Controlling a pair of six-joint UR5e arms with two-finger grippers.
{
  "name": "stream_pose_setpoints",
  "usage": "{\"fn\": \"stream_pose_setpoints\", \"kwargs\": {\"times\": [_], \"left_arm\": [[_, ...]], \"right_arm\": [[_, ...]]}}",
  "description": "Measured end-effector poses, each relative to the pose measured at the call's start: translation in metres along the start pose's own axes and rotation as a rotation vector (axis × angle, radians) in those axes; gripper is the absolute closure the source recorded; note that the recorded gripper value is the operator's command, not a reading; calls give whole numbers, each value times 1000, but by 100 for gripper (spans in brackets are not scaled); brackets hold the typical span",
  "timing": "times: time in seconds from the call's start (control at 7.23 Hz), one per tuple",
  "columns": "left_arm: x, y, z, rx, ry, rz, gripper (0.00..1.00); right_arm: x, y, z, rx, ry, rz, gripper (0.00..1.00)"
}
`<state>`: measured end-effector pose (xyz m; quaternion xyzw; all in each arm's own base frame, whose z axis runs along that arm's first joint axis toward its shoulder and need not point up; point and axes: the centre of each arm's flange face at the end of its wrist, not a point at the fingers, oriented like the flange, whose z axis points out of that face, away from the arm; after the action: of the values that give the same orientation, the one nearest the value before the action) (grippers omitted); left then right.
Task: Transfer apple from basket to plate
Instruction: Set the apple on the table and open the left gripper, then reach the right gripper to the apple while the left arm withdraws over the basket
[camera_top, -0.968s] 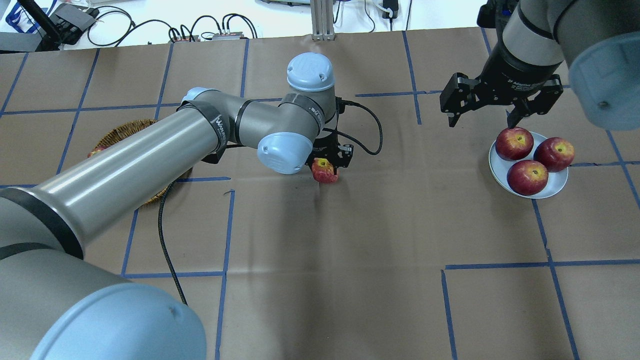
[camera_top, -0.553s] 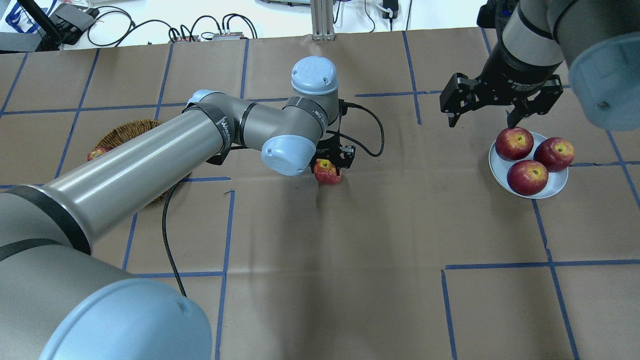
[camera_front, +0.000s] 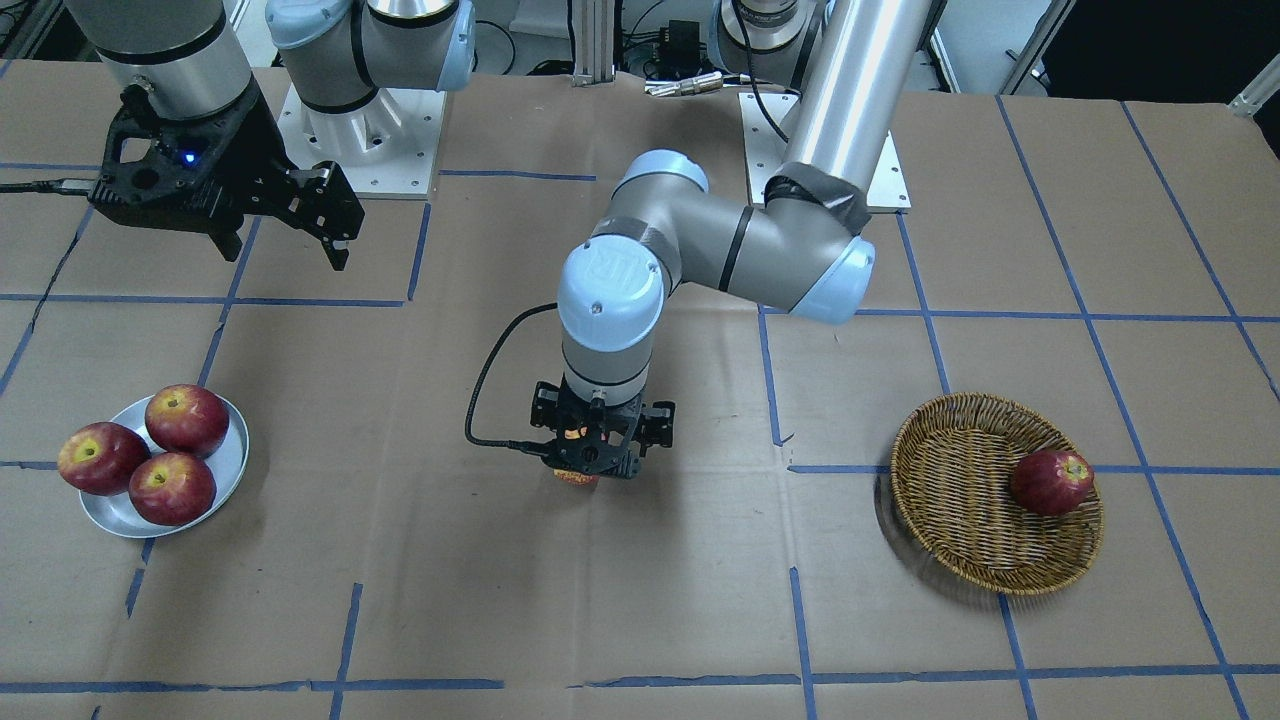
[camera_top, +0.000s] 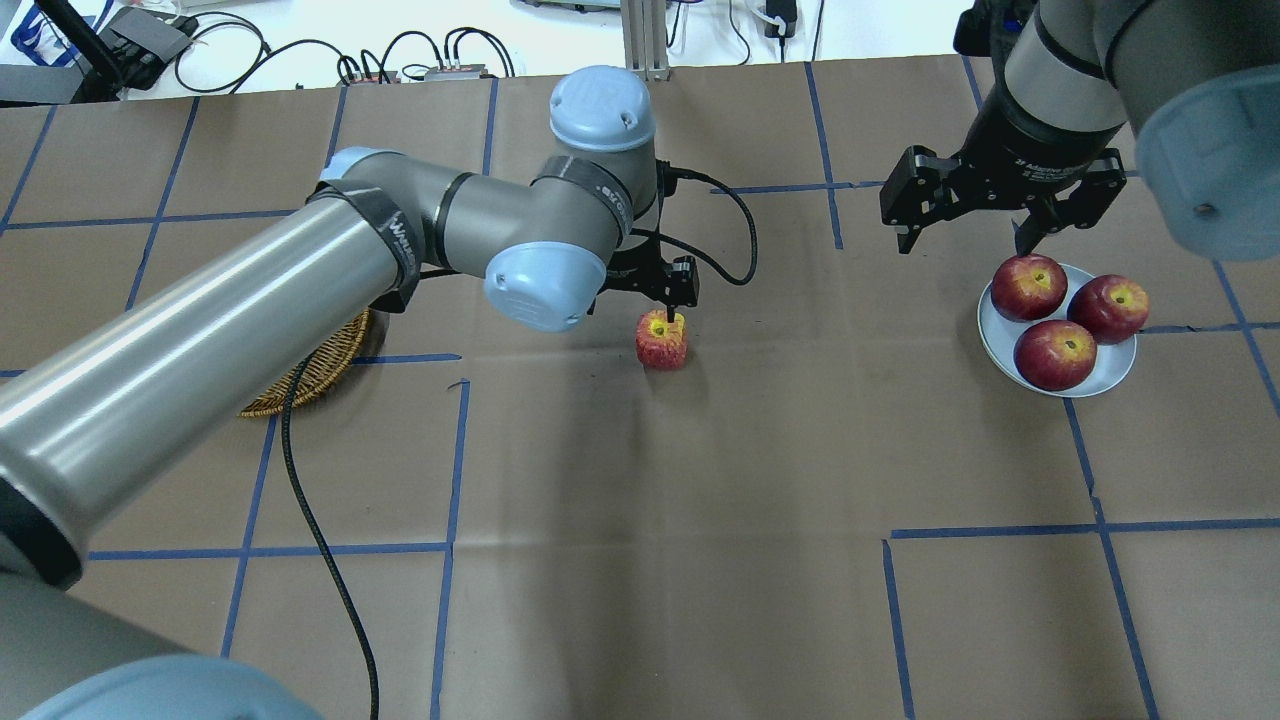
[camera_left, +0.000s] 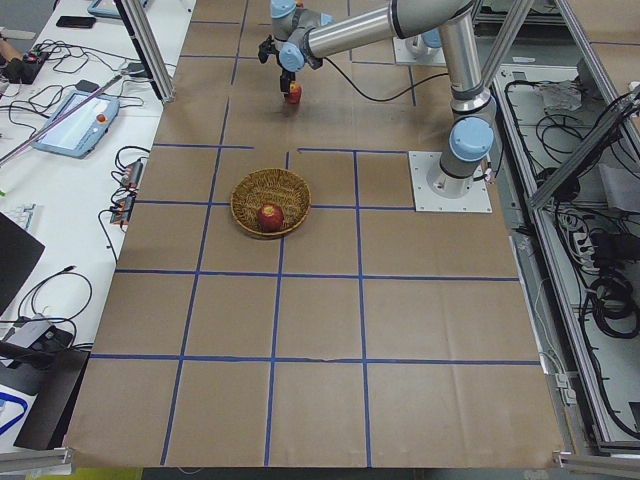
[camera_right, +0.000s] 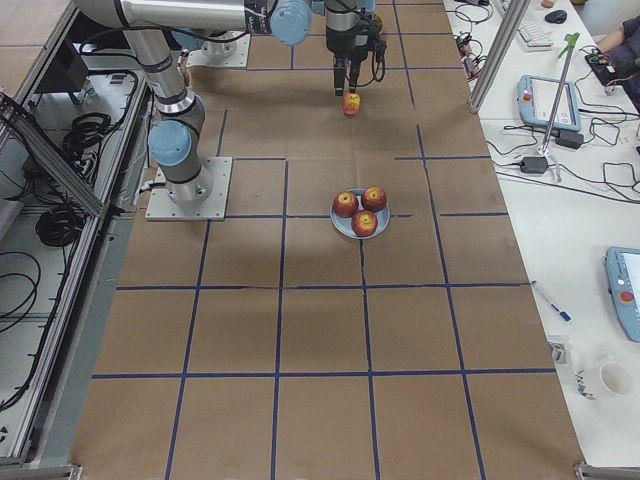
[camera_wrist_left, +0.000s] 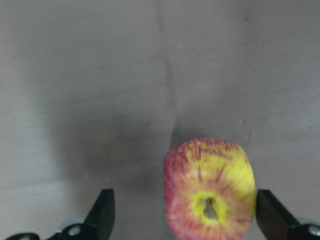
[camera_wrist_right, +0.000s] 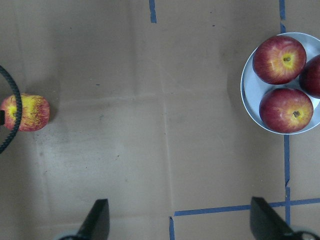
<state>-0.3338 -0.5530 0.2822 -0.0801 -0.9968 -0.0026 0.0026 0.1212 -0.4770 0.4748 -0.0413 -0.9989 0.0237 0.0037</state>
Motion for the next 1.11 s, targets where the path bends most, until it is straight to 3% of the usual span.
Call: {"fn": "stream_pose_setpoints", "kwargs": {"times": [0.28, 0.69, 1.11], "left_arm": [[-66, 22, -79, -23, -4, 14, 1], [-157, 94, -180, -108, 9, -8, 1], [-171, 161, -240, -90, 20, 37, 1]], "right_arm": [[-1, 1, -4, 9, 2, 4, 0], [-49, 0, 10, 26, -7, 16, 0], [-154, -7, 78, 52, -12, 24, 0]]}}
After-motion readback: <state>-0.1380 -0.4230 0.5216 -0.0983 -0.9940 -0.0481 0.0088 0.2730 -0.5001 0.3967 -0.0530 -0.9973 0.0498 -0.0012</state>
